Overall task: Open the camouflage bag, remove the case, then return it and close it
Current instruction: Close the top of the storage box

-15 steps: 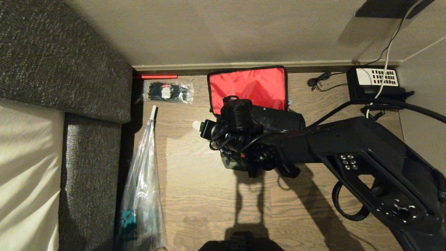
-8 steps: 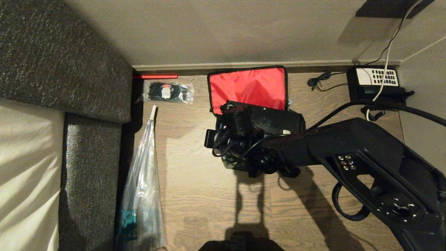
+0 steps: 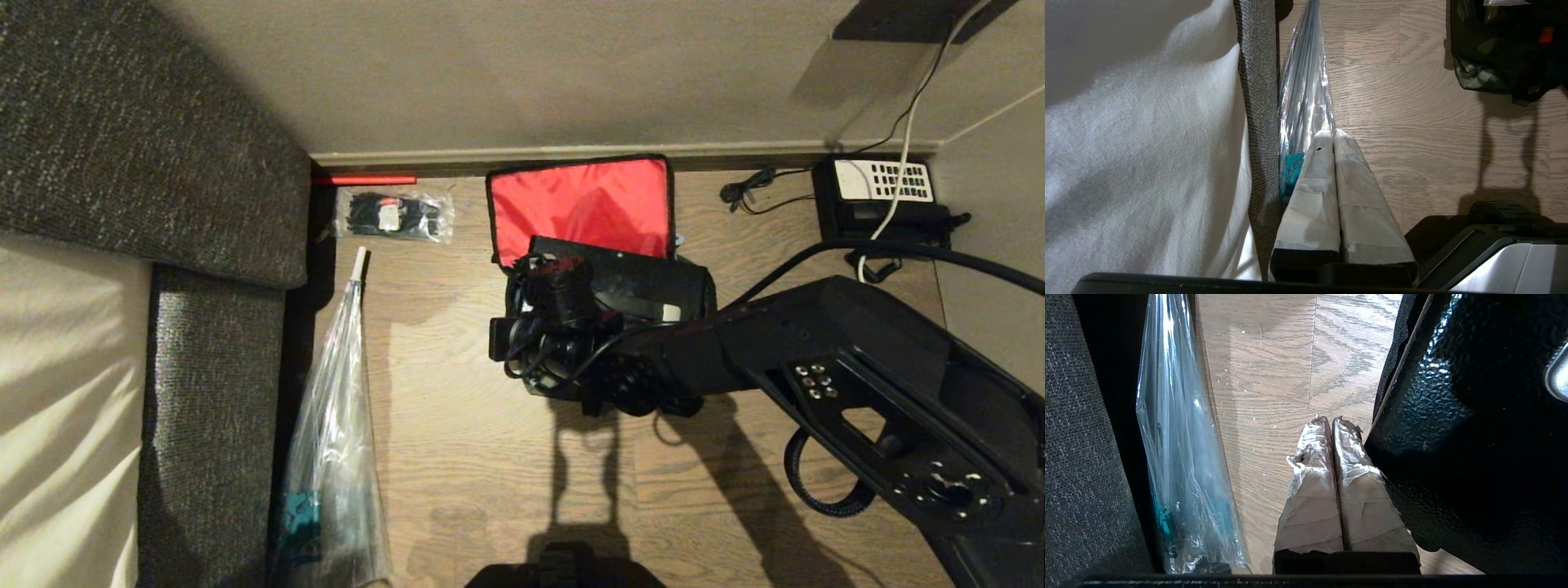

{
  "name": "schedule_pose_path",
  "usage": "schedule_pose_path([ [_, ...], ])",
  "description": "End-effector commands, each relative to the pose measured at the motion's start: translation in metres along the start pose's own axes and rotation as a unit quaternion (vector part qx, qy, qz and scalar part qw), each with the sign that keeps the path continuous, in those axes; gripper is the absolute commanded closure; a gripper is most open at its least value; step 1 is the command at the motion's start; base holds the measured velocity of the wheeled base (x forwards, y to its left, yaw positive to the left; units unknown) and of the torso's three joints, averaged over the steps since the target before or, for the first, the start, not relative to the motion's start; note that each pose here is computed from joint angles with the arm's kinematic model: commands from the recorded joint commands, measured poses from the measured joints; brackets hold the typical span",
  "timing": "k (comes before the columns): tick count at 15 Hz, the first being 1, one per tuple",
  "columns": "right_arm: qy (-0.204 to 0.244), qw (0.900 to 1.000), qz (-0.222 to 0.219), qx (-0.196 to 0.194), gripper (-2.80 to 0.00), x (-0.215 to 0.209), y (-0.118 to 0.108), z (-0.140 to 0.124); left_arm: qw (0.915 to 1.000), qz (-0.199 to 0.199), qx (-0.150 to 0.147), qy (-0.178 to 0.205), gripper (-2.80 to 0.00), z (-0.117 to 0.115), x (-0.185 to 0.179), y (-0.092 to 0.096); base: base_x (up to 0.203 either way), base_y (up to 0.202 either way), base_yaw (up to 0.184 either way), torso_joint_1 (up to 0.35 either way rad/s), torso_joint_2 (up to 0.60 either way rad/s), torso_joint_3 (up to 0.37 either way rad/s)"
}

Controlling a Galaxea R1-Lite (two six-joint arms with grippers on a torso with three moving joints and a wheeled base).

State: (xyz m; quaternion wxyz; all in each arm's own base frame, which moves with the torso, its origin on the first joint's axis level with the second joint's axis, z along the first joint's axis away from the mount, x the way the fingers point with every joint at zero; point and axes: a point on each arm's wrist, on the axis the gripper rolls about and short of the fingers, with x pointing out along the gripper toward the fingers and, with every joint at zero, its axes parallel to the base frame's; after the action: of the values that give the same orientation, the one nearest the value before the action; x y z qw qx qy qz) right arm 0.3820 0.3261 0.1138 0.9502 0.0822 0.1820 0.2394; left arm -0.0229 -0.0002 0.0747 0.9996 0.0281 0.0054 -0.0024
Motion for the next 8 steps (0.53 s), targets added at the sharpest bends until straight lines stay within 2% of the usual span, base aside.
schedule_pose_path([
  [1,-0.004,1.000,-0.016,-0.020,0.00,0.000,-0.008,0.003,1.0000,0.000,0.000,-0.002,0.00,0.000,0.000,0.000,0.000,0.000,0.000,0.000,0.00,0.000],
  [3,-0.002,0.996,-0.039,-0.078,0.00,-0.004,-0.024,0.007,1.0000,0.000,0.000,-0.002,0.00,0.000,0.000,0.000,0.000,0.000,0.000,0.000,0.00,0.000],
  [5,-0.002,0.991,-0.057,-0.120,0.00,-0.013,-0.042,0.019,1.0000,0.000,0.000,-0.002,0.00,0.000,0.000,0.000,0.000,0.000,0.000,0.000,0.00,0.000],
  [8,0.023,0.981,-0.081,-0.173,0.00,-0.030,-0.067,0.022,1.0000,0.000,0.001,-0.002,0.00,0.000,0.000,0.000,0.000,0.000,0.000,0.000,0.00,0.000],
])
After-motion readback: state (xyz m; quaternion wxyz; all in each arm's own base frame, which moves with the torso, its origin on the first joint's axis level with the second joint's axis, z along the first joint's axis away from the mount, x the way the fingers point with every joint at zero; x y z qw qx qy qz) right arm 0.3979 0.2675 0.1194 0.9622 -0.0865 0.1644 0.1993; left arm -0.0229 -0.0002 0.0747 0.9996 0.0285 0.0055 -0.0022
